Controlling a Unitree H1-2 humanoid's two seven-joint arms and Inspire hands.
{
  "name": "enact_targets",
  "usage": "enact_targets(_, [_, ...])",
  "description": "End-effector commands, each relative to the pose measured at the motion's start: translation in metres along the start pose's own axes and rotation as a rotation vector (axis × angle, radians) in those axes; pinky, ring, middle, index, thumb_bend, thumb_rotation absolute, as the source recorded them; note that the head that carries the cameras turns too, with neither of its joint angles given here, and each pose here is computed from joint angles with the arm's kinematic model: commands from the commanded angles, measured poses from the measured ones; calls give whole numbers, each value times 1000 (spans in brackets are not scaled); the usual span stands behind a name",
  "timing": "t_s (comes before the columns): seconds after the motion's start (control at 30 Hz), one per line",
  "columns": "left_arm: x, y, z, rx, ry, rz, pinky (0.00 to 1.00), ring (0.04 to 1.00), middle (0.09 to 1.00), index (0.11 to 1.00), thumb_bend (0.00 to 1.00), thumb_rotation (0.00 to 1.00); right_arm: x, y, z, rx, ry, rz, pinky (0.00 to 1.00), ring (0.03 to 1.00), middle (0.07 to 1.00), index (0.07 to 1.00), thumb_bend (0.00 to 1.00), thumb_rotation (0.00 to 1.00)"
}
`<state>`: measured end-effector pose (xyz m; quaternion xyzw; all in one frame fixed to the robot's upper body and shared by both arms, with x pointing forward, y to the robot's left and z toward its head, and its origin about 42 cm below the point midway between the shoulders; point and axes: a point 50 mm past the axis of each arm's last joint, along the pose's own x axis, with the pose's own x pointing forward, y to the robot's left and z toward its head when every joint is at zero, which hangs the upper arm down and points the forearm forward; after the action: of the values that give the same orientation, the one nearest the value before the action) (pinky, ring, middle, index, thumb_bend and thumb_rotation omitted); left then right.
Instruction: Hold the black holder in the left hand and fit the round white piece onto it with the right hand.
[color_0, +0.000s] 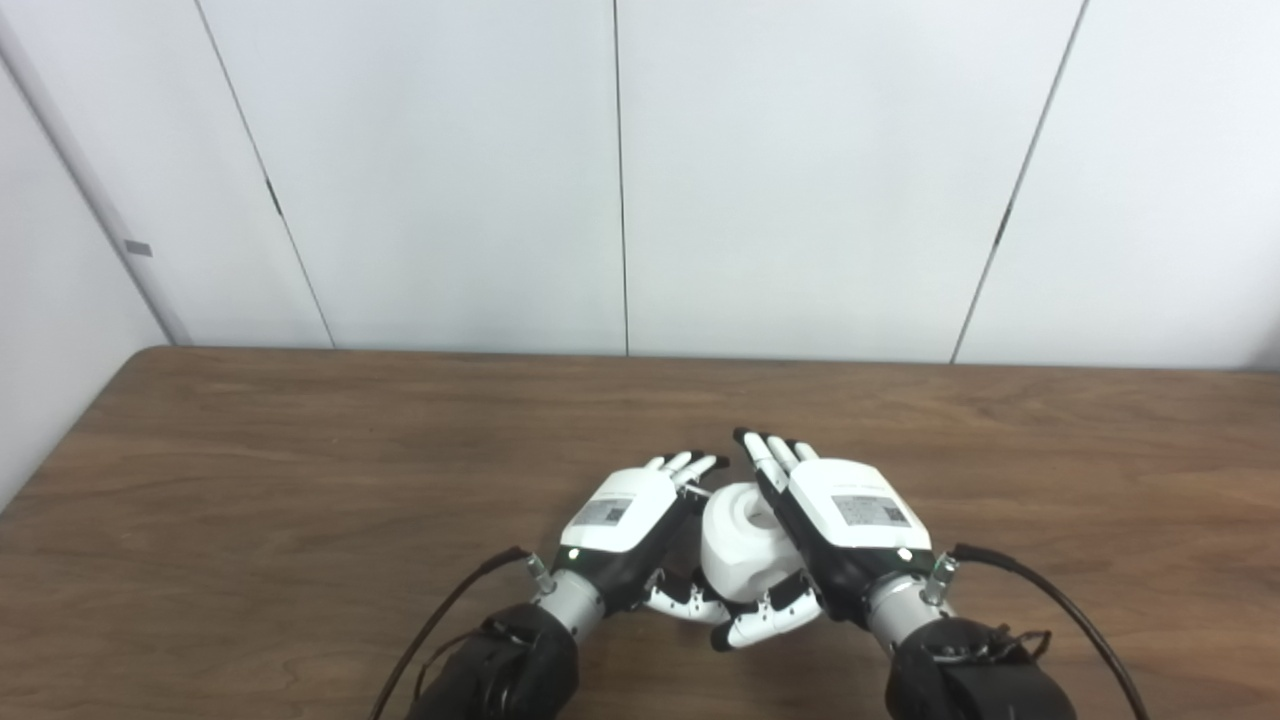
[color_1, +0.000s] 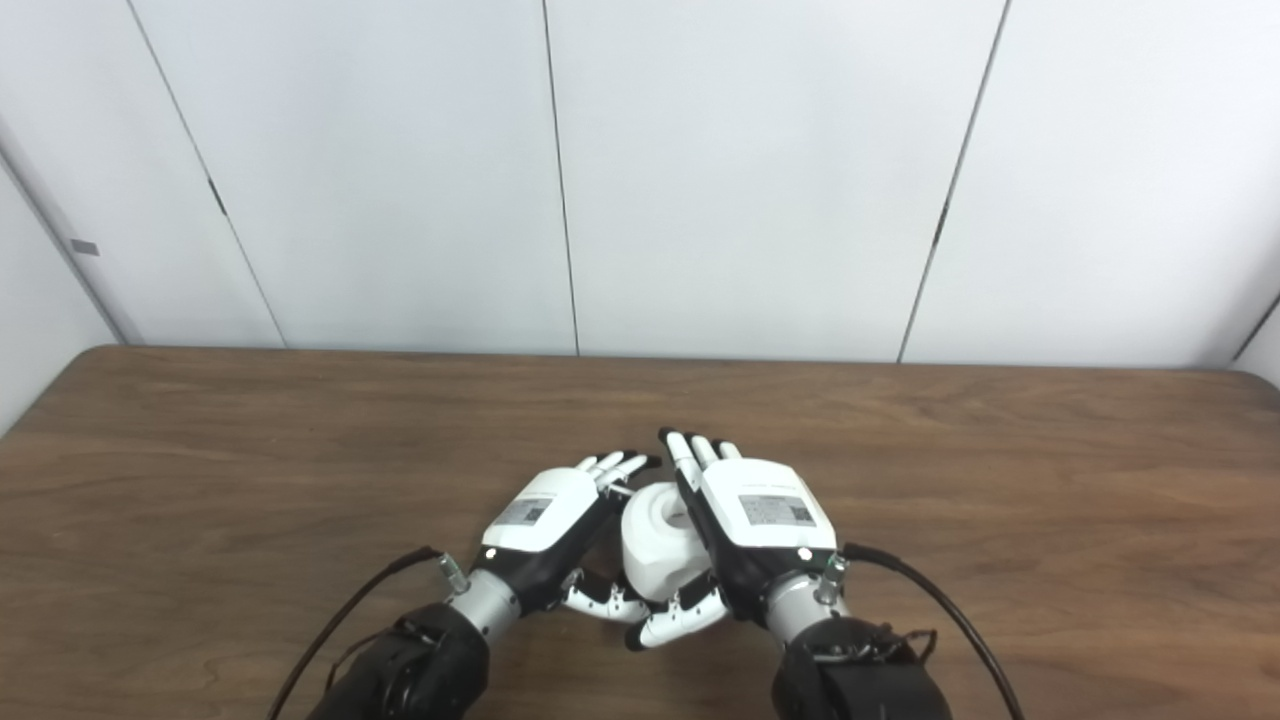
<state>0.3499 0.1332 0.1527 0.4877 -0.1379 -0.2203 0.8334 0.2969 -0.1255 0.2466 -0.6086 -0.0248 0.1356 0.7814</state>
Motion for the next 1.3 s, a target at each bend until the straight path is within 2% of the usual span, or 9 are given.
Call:
enact_targets(0.0, [3,19,2,33,-17,64,1000,986,962,482,516,48,2,8,-6,10,28,46,632,1000,1000,1000,1000,413])
enact_targets(0.2, [2,20,0,38,-13,70,1000,981,960,482,516,48,2,7,-10,27,43,42,664,1000,1000,1000,1000,407])
enact_targets(1.27, [-3,26,-11,9,41,73,1000,1000,983,487,521,64,3,6,-20,45,54,26,640,1000,1000,1000,1000,417])
